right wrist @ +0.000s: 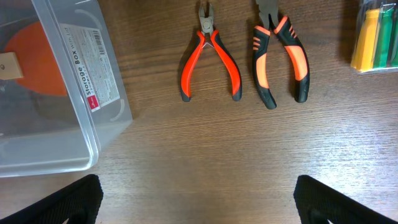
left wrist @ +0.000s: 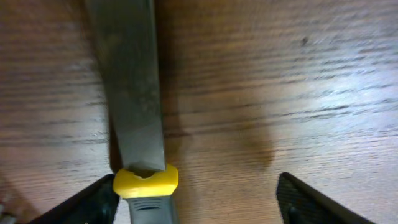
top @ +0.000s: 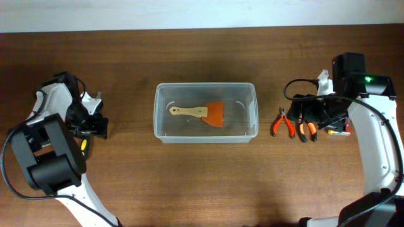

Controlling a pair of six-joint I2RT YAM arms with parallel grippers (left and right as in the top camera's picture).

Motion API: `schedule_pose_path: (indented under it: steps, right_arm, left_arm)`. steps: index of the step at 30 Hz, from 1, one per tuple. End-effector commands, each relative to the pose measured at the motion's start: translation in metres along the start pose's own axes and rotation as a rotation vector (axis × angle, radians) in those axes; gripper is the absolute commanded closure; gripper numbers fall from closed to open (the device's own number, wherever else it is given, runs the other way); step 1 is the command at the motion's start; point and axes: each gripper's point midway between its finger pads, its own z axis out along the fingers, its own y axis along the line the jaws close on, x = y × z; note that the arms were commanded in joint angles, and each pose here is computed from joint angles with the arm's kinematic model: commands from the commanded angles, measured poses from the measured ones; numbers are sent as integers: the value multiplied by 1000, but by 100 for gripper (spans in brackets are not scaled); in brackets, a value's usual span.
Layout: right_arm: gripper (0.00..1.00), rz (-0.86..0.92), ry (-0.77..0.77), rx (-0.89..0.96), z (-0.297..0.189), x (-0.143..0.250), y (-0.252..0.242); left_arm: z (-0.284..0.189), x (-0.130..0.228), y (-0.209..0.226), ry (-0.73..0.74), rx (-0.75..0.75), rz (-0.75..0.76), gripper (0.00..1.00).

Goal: Pack container
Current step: 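Grasp the yellow-black file with the left gripper and lift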

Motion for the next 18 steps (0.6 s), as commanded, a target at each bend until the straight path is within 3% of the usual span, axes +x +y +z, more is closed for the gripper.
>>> schedule_pose_path:
  steps: [1,10,15,18]
  right_arm:
    - [1,6,-14,13,-4,-4,-4]
    - [1,6,-16,48,-4,-4,-10]
    - [2,6,-16,48,-4,-4,-10]
    - [1,6,-16,48,-4,-4,-10]
  left_arm:
    - [8,11,6,32,-4,-8,25]
    - [23,16,20,24,-47,-72,34]
    - [25,13,21,12,-52,-73,55]
    - [25,13,20,8,-46,-73,55]
